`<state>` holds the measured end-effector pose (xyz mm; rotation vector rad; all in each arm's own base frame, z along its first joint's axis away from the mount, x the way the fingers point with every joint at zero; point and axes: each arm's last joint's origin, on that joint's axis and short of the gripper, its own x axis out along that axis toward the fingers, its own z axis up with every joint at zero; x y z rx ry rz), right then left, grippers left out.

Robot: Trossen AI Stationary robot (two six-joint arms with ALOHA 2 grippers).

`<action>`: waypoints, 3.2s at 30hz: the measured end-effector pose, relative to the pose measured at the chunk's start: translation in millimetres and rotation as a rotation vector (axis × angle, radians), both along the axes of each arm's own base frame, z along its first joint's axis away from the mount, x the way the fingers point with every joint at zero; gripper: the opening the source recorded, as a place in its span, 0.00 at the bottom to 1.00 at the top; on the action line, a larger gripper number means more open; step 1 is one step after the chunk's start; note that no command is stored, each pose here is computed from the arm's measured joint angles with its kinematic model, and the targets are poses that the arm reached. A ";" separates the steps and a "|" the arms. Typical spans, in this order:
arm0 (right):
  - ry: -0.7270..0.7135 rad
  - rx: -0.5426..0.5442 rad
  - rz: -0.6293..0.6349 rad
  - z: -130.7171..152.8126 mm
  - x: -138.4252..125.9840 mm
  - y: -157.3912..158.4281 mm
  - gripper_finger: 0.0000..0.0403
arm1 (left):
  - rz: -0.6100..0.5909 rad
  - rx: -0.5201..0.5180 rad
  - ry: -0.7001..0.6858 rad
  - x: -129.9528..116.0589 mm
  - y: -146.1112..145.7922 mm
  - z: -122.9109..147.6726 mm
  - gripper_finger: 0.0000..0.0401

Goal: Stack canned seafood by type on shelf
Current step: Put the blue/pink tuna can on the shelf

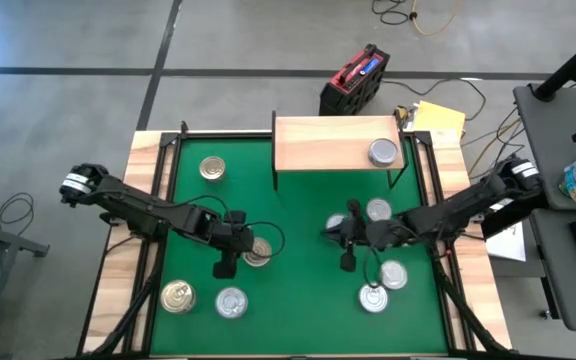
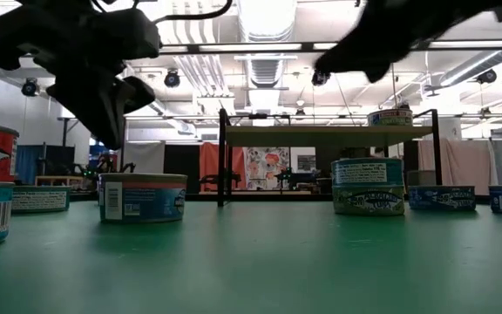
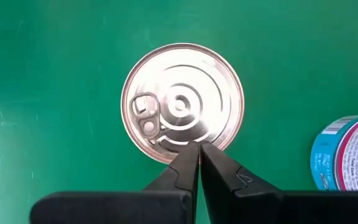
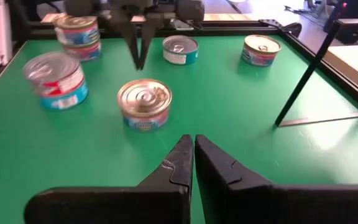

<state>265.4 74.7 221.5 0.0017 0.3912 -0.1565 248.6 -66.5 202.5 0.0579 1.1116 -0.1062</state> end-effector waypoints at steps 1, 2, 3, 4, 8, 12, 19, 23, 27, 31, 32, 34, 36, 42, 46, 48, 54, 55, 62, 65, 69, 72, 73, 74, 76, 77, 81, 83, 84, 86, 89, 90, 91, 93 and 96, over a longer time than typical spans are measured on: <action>0.002 0.003 -0.008 0.5 5.7 -0.2 0.02 | 0.000 0.001 0.003 -0.6 0.1 -1.2 0.00; 0.007 0.003 -0.015 0.7 10.8 -0.3 0.02 | 0.000 0.001 0.001 -0.8 0.1 -2.3 0.00; 0.009 0.005 -0.017 1.3 16.5 0.1 0.02 | -0.001 0.000 -0.002 -0.9 0.2 -3.4 0.00; 0.008 0.009 -0.015 2.3 21.7 0.7 0.02 | -0.001 0.000 -0.002 -1.2 0.2 -4.3 0.00; 0.041 0.019 0.010 3.2 36.1 2.7 0.02 | 0.001 0.002 -0.008 -1.3 0.4 -5.9 0.00; 0.053 0.024 0.011 1.9 46.6 6.0 0.02 | -0.001 0.004 -0.003 -2.8 0.5 -9.1 0.00; 0.070 0.057 -0.002 -5.5 70.0 13.0 0.02 | -0.020 0.009 -0.033 -5.1 1.2 -20.7 0.00; 0.086 0.055 -0.005 -12.8 85.4 17.5 0.02 | -0.039 0.022 -0.021 -7.6 1.9 -24.9 0.00; 0.106 0.050 -0.005 -22.0 100.3 21.9 0.02 | -0.059 0.032 -0.022 -8.8 2.3 -27.5 0.00; 0.119 0.057 -0.011 -30.5 114.0 26.0 0.02 | -0.061 0.030 -0.038 -10.8 2.8 -32.7 0.00; 0.122 0.061 -0.013 -32.8 117.4 27.0 0.02 | -0.061 0.028 -0.046 -11.2 2.9 -34.2 0.00; 0.127 0.066 -0.015 -37.4 124.0 29.0 0.02 | -0.062 0.026 -0.058 -11.5 2.7 -36.1 0.00; 0.138 0.070 -0.007 -42.6 129.9 31.1 0.02 | -0.064 0.026 -0.060 -11.6 2.3 -36.4 0.00; 0.144 0.143 -0.008 -49.8 139.5 33.6 0.02 | -0.065 0.025 -0.060 -11.2 1.8 -35.6 0.00; 0.146 0.203 -0.052 -51.7 138.3 28.2 0.02 | -0.065 0.024 -0.060 -11.4 1.6 -36.0 0.00; 0.152 0.236 -0.080 -52.8 138.4 23.9 0.02 | -0.061 0.022 -0.059 -11.7 1.4 -36.5 0.00; 0.203 0.377 -0.017 -56.3 142.3 6.3 0.02 | -0.055 0.020 -0.061 -12.2 0.5 -37.9 0.00; 0.207 0.392 -0.017 -57.2 142.9 3.6 0.02 | -0.055 0.019 -0.064 -12.2 0.5 -38.2 0.00; 0.211 0.409 -0.053 -60.6 144.4 -9.1 0.10 | -0.054 0.018 -0.061 -13.6 -1.0 -39.7 0.00; 0.211 0.417 -0.051 -60.6 144.6 -10.2 0.19 | -0.061 0.019 -0.060 -14.8 -2.5 -40.9 0.00; 0.201 0.450 -0.073 -60.2 145.4 -13.1 0.33 | -0.066 0.023 -0.049 -15.6 -3.0 -43.8 0.00; 0.195 0.466 -0.096 -60.1 146.2 -18.7 0.44 | -0.066 0.025 -0.050 -16.4 -3.0 -45.2 0.00; 0.187 0.472 -0.103 -59.6 146.9 -20.8 0.47 | -0.066 0.025 -0.057 -16.5 -2.9 -45.4 0.00; 0.178 0.473 -0.105 -59.0 147.5 -22.3 0.51 | -0.065 0.029 -0.052 -17.5 -2.5 -46.7 0.00; 0.160 0.458 -0.096 -57.6 148.8 -24.5 0.57 | -0.063 0.028 -0.055 -18.2 -2.3 -48.3 0.00; 0.148 0.448 -0.087 -56.5 149.6 -24.8 0.60 | -0.063 0.024 -0.069 -17.1 -2.6 -47.8 0.00; 0.121 0.446 -0.073 -54.0 151.1 -23.6 0.70 | -0.062 0.021 -0.082 -16.6 -2.8 -48.0 0.00; 0.125 0.421 -0.059 -54.3 150.9 -22.9 0.74 | -0.061 0.019 -0.089 -16.0 -2.9 -47.7 0.00; 0.126 0.400 -0.047 -55.4 151.3 -21.9 0.75 | -0.062 0.019 -0.091 -15.8 -3.0 -47.6 0.00; 0.112 0.366 -0.029 -58.2 153.2 -19.0 0.78 | -0.064 0.019 -0.096 -15.5 -3.1 -47.5 0.00; 0.066 0.344 0.004 -66.4 159.1 -14.4 0.80 | -0.063 0.017 -0.123 -13.6 -3.5 -47.1 0.00; 0.055 0.338 0.014 -69.2 160.6 -13.0 0.81 | -0.063 0.017 -0.130 -13.3 -3.5 -47.1 0.00; 0.050 0.338 0.016 -72.5 161.9 -12.3 0.81 | -0.062 0.017 -0.135 -13.1 -3.5 -47.3 0.00; 0.048 0.358 0.010 -76.2 165.4 -11.0 0.82 | -0.061 0.015 -0.149 -12.4 -3.7 -47.1 0.00; 0.043 0.364 0.007 -78.8 171.3 -10.5 0.82 | -0.060 0.013 -0.159 -11.2 -4.0 -47.2 0.00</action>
